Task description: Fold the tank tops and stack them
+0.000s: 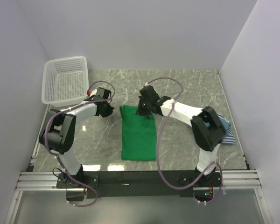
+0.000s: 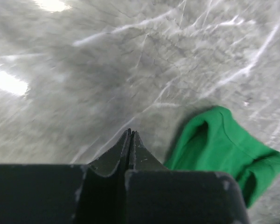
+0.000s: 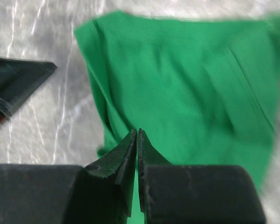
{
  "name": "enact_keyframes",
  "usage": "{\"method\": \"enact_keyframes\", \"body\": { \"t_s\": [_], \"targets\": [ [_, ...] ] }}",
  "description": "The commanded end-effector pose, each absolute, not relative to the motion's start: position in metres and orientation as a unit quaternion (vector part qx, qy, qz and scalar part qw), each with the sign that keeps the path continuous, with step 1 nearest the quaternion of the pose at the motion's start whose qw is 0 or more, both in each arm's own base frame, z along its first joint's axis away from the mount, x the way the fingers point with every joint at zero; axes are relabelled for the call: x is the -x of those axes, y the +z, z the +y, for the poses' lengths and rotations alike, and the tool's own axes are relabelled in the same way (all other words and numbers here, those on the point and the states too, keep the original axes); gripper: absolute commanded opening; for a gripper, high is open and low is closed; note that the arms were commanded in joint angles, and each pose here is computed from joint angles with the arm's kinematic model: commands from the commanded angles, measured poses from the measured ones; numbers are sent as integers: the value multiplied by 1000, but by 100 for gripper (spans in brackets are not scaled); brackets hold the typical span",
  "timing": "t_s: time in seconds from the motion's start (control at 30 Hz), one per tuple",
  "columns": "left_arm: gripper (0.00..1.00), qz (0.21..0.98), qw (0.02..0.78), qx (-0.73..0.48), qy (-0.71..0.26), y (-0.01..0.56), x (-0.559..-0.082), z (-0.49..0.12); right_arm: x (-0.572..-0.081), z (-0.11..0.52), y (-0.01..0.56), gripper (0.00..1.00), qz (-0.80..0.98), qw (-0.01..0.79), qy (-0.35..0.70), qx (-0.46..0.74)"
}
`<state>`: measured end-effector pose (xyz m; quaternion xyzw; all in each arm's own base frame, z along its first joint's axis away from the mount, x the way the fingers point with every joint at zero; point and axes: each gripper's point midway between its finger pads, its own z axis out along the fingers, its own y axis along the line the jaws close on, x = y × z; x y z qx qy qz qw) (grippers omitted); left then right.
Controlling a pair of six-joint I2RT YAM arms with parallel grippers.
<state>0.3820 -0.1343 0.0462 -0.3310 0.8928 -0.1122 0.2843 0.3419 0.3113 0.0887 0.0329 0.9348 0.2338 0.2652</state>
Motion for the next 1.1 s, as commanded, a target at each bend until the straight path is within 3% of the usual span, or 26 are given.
{"method": "enact_keyframes", "body": {
  "t_s": [0.0, 0.57, 1.07],
  "targets": [
    [2, 893, 303, 293, -158, 62, -412, -157, -364, 348, 103, 10, 919, 262, 295, -12],
    [2, 891, 282, 264, -237, 44, -422, -192, -426, 390, 47, 6, 901, 206, 372, -83],
    [1, 882, 288, 228, -296, 65, -423, -226, -437, 389, 31, 3, 893, 176, 400, -106]
  ]
}}
